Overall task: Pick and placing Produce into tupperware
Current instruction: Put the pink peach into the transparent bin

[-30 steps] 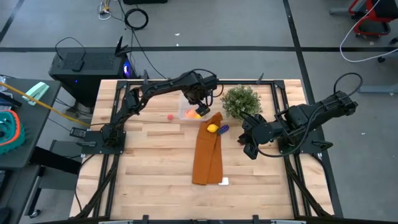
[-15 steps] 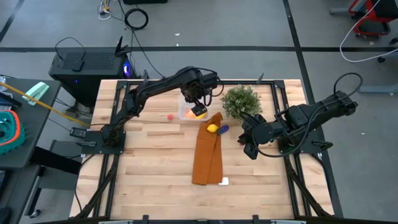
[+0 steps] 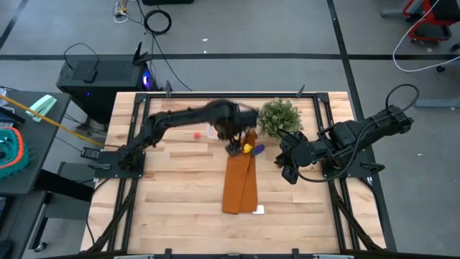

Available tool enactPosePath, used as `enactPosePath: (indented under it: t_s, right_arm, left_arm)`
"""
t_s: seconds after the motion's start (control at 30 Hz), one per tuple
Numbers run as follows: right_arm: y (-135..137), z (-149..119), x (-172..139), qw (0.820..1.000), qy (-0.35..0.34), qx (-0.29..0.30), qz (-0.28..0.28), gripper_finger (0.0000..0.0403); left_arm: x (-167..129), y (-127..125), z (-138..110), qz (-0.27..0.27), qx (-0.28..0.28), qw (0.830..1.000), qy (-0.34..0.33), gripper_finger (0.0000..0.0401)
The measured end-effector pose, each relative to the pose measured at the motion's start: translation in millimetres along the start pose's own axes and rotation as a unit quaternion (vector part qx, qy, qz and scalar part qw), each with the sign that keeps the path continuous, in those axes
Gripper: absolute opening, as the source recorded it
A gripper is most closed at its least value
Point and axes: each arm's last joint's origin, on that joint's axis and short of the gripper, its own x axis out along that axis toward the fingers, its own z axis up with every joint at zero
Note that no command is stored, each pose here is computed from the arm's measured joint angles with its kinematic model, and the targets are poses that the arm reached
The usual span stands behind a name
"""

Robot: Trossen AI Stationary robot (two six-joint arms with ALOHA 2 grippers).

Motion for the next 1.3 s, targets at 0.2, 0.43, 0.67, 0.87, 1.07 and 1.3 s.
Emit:
enactPosePath:
  t_s: [0.2, 0.43, 0.67, 0.87, 1.07, 1.3]
  right_arm:
    - [-0.3, -0.2, 0.0, 1.0, 0.001, -0.015, -0.001, 0.0083]
    - [-0.4, -0.3, 0.0, 1.0, 0.002, -0.02, -0.002, 0.0083]
    - [-2.0, -1.9, 0.0, 1.0, 0.01, -0.024, -0.009, 0.0083]
    - [-3.9, -3.9, -0.1, 0.999, 0.021, -0.023, -0.018, 0.0083]
    - [-3.8, -4.4, -0.1, 0.999, 0.026, -0.015, -0.015, 0.0083]
    - [-3.7, -4.3, -0.1, 0.999, 0.026, -0.012, -0.014, 0.0083]
  left_arm:
    - [-2.5, -48.9, -20.4, 0.0, 0.027, 1.0, -0.003, 0.0311]
    - [-4.8, -83.1, -39.2, 0.01, 0.049, 0.999, -0.011, 0.0309]
    - [10.4, -105.0, -52.2, 0.02, 0.078, 0.997, -0.002, 0.0309]
    - [57.4, -125.8, -67.6, 0.029, 0.09, 0.995, 0.018, 0.0309]
    - [85.7, -143.4, -90.4, 0.038, 0.083, 0.995, 0.025, 0.0308]
    - [40.6, -137.0, -107.0, -0.053, 0.072, 0.991, -0.103, 0.0309]
